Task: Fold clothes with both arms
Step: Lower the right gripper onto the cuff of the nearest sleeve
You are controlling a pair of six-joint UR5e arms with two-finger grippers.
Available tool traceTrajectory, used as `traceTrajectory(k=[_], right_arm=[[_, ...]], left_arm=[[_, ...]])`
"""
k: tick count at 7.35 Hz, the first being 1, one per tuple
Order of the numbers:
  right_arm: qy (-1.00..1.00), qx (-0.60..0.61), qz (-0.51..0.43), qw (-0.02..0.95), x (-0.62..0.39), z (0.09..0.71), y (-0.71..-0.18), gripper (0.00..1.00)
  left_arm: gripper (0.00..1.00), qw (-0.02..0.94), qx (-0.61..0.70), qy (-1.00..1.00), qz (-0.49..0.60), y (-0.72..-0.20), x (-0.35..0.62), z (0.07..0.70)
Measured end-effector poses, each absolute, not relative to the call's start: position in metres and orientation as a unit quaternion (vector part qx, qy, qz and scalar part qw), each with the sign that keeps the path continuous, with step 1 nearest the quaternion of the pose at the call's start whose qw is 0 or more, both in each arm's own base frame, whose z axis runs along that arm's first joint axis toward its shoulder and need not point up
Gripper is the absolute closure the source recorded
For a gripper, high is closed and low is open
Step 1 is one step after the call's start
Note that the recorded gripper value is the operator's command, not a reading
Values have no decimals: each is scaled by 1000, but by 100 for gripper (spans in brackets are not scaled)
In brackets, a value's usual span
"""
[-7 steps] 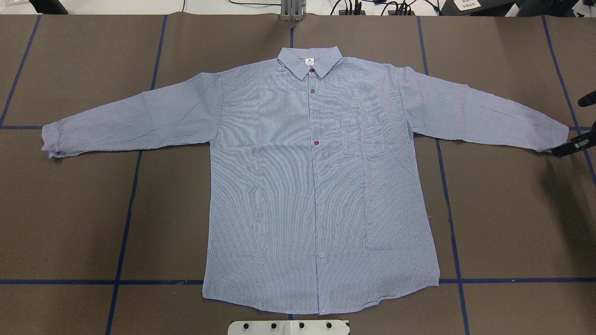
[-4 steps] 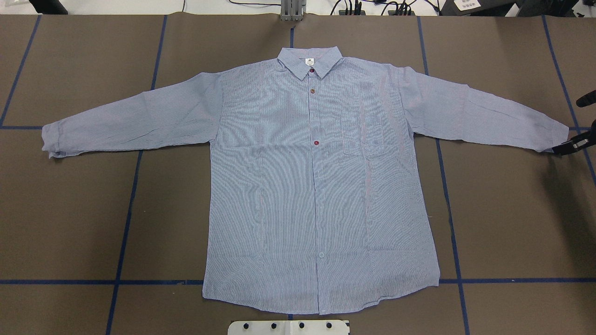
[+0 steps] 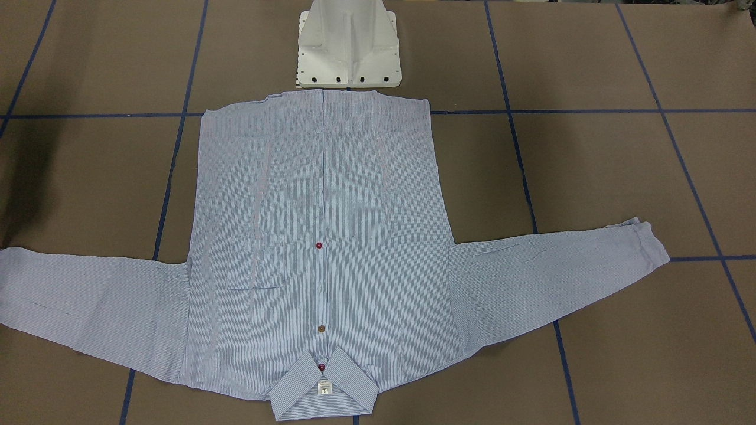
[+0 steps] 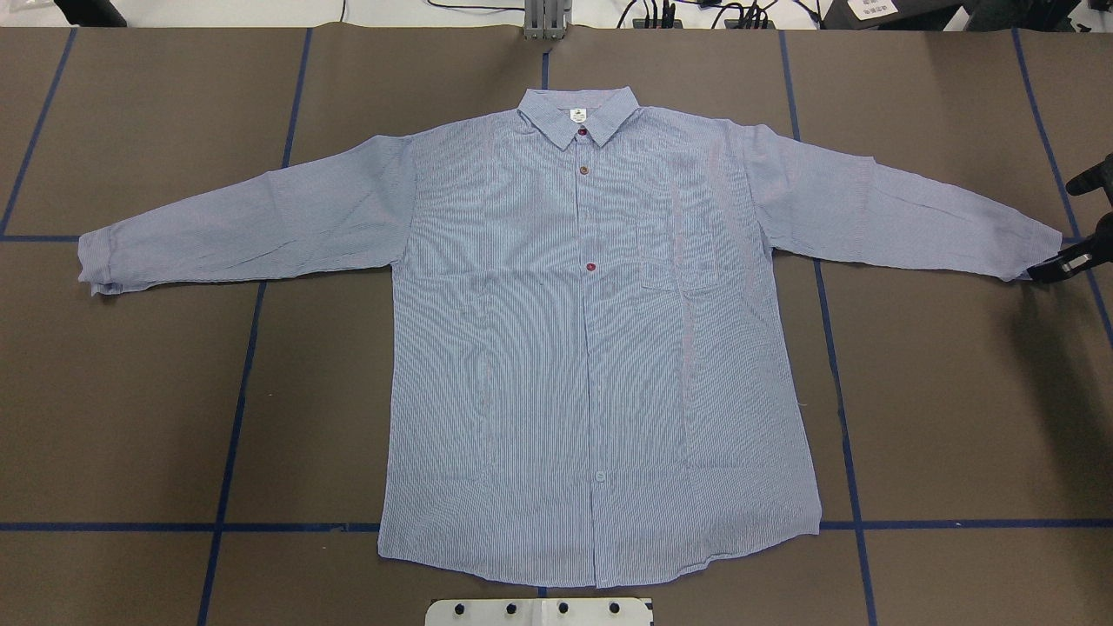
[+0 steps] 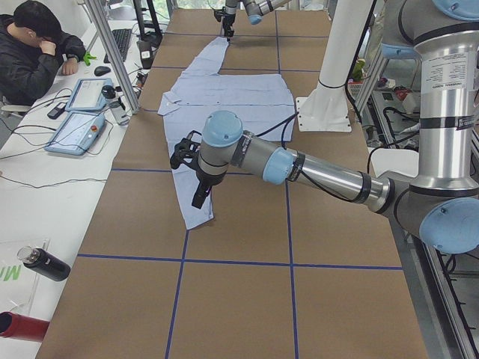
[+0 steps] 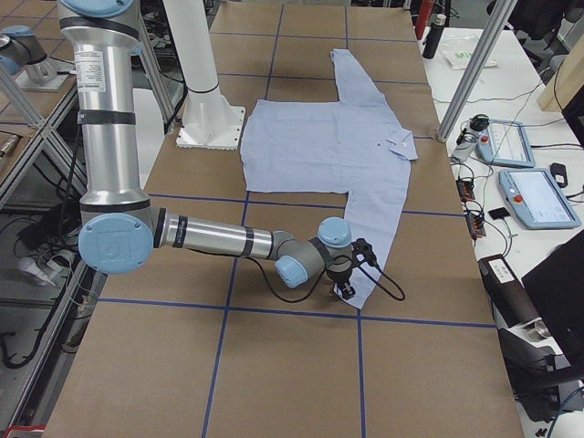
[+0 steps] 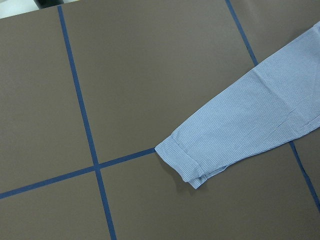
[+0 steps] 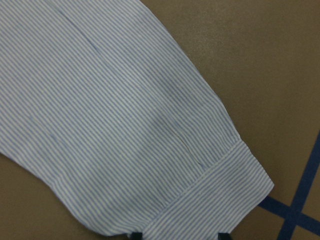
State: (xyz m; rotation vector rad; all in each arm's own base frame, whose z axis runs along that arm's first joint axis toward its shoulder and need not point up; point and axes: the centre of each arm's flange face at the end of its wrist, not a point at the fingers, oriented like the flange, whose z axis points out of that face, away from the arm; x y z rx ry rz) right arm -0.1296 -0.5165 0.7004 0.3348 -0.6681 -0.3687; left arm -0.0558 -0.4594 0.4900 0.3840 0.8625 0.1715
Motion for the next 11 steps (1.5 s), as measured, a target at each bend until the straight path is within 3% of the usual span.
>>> traceTrajectory(k=[9, 11], right_arm=[[-321, 152, -174, 919, -126, 712, -510, 50], [-321, 149, -171, 919, -127, 712, -510, 73]], left_arm=[[0, 887, 184, 415, 82, -459, -56, 490], [0, 887, 185, 415, 82, -459, -56, 490]])
